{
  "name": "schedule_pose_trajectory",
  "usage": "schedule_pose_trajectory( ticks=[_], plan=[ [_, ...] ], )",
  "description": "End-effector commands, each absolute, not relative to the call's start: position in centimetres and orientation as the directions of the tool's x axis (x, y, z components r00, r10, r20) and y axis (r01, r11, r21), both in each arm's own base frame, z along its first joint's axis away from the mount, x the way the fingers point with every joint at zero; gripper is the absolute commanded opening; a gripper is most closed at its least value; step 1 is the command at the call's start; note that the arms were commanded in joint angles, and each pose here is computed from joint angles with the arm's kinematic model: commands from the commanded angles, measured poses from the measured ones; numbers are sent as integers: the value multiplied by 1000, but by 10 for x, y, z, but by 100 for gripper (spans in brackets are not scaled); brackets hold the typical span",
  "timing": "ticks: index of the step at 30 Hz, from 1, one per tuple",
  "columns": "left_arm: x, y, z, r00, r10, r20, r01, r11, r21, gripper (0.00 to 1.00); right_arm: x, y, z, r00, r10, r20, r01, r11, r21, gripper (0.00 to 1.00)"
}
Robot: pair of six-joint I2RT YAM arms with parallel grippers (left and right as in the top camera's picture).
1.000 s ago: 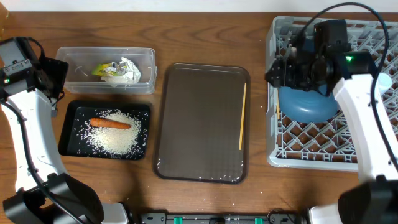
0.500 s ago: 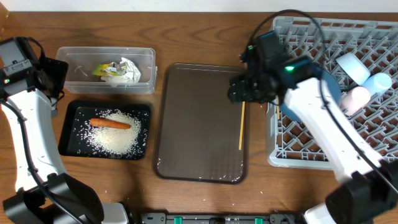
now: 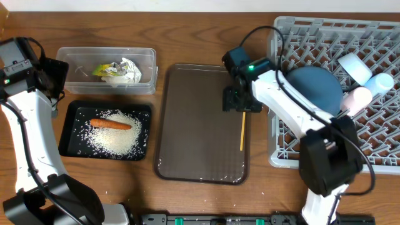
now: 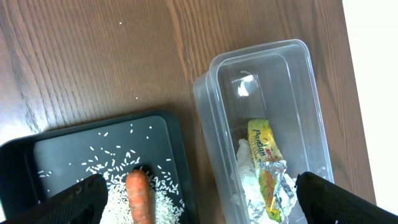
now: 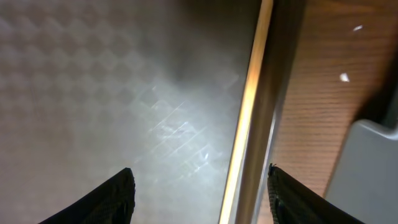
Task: Sort waste into correct bins and load items into the dishwasher rack
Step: 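Return the right gripper to the second chopstick on the tray, then grasp the second wooden chopstick with the right gripper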
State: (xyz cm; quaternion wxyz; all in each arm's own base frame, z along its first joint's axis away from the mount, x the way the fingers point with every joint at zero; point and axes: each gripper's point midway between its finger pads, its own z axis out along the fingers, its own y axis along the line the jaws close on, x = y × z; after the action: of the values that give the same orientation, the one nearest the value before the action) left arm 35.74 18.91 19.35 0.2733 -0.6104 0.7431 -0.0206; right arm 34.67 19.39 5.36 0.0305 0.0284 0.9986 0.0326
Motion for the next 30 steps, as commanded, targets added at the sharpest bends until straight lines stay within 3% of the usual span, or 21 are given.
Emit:
schedule_pose_trajectory(
  ticks=[1, 19, 22, 27, 30],
  plan=[
    [357, 193, 199, -103, -912, -396, -894, 259, -365, 99, 345, 192, 34, -996, 83, -22, 82, 996, 36, 65],
    [357, 193, 199, -102, -912, -396, -894, 259, -365, 99, 335, 192, -3, -995, 93, 44, 94, 996, 10, 61],
    [357, 193, 199, -103, -912, -396, -894, 259, -365, 99, 332, 191, -9, -995, 93, 48, 93, 996, 9, 46],
    [357, 193, 199, -102, -912, -396, -894, 259, -365, 98, 328, 193, -11, -994, 100, 49, 101, 995, 7, 1],
    [357, 193, 199, -103, -912, -396, -894, 259, -365, 98, 331, 198, -6, -995, 91, 35, 92, 996, 20, 1]
  ],
)
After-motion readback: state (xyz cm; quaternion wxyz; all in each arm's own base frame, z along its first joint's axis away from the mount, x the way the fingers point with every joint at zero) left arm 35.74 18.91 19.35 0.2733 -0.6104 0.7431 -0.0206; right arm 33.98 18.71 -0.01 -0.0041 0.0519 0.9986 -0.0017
